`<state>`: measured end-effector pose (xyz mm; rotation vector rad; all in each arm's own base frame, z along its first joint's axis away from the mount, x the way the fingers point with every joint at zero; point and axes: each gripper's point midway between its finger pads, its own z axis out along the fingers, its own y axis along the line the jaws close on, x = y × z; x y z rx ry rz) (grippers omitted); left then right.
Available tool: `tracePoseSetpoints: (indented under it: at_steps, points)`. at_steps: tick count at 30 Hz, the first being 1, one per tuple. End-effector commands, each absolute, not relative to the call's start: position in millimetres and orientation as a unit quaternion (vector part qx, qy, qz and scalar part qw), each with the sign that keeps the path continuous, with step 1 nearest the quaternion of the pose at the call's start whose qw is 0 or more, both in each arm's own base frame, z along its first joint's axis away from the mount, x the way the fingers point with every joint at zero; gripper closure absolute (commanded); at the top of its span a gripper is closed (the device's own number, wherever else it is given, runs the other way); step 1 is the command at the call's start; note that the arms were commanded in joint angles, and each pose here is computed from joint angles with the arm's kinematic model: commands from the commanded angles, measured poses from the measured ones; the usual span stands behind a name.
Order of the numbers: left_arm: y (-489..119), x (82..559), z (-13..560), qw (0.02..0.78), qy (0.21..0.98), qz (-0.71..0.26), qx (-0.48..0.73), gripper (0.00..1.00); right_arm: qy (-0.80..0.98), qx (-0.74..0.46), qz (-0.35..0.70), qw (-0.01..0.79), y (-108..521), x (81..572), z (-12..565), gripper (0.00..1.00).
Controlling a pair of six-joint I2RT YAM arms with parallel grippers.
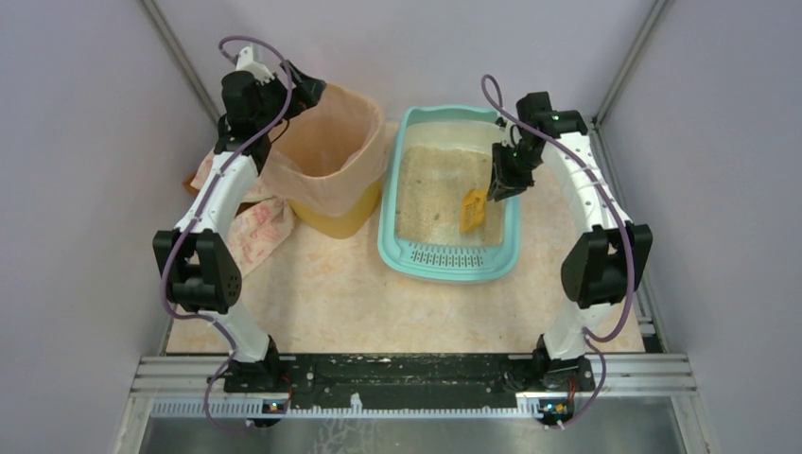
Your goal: Clean the litter box
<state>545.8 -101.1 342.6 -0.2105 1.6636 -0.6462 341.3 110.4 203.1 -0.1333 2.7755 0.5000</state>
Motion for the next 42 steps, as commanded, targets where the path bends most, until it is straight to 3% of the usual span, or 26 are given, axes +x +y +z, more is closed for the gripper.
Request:
tracePoseSetpoints:
  at_steps: [1, 21, 42]
  points:
    - [-100.4, 548.8, 365.4, 0.644, 0.703, -0.289, -0.083, 0.03, 0.971, -0.074, 0.155, 0.167, 118.9, 351.0, 198.8, 1.0]
    - [-94.8, 542.9, 370.3, 0.652, 0.704, -0.271, -0.078, 0.03, 0.967, -0.084, 0.19, 0.149, 143.5, 375.8, 134.4, 1.0]
    - [-94.5, 544.1, 377.1, 0.656, 0.7, -0.271, -0.076, 0.03, 0.919, -0.116, 0.372, 0.066, 204.3, 370.5, 77.1, 1.0]
